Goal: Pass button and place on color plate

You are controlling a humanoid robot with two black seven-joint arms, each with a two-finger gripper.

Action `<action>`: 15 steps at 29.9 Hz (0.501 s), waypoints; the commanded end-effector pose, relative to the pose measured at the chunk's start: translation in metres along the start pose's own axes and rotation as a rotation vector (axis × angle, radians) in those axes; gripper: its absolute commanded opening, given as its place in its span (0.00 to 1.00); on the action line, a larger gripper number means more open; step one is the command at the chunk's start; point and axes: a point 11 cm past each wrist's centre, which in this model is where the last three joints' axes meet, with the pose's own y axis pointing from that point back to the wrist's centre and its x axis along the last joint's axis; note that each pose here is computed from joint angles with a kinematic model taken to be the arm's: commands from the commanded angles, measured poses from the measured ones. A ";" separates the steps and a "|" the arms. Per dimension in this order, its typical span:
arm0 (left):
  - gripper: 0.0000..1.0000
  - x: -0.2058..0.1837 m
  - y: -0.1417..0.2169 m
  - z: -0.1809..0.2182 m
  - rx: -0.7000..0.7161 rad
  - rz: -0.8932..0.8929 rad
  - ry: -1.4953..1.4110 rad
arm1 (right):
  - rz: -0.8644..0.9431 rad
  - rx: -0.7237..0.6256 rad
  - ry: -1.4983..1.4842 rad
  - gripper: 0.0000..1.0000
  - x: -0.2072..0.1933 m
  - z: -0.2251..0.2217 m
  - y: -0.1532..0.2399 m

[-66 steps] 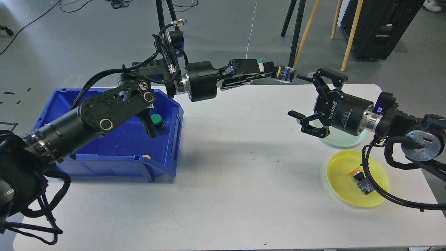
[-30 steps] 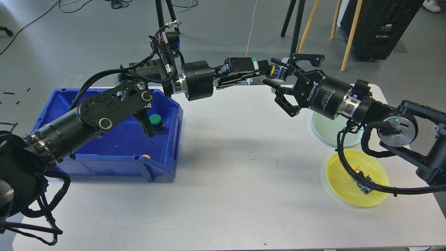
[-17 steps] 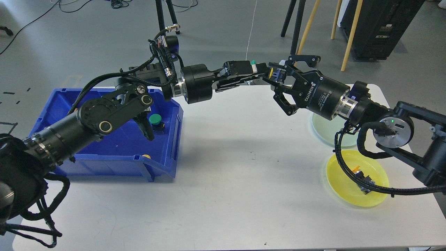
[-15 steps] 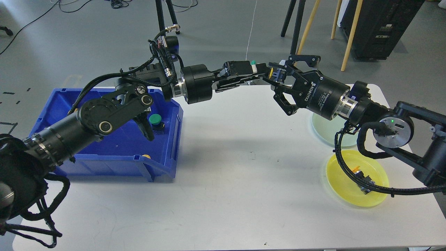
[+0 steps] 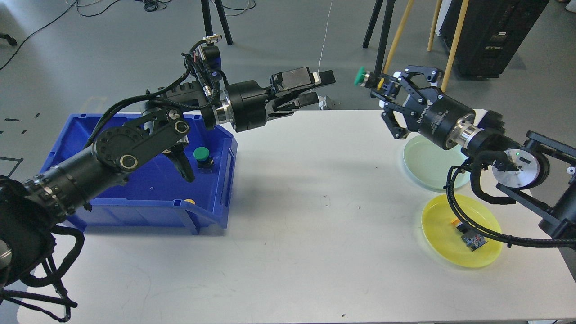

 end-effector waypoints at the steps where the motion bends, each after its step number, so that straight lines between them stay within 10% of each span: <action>1: 0.96 -0.001 0.001 -0.003 0.009 -0.005 -0.001 | 0.364 -0.052 0.253 0.00 0.072 0.037 -0.004; 12: 0.96 -0.003 0.001 -0.003 0.010 -0.007 0.002 | 0.691 -0.137 0.731 0.00 0.129 0.088 -0.005; 15: 0.96 -0.003 0.001 -0.003 0.010 -0.007 0.002 | 0.722 -0.125 0.745 0.22 0.134 0.079 -0.007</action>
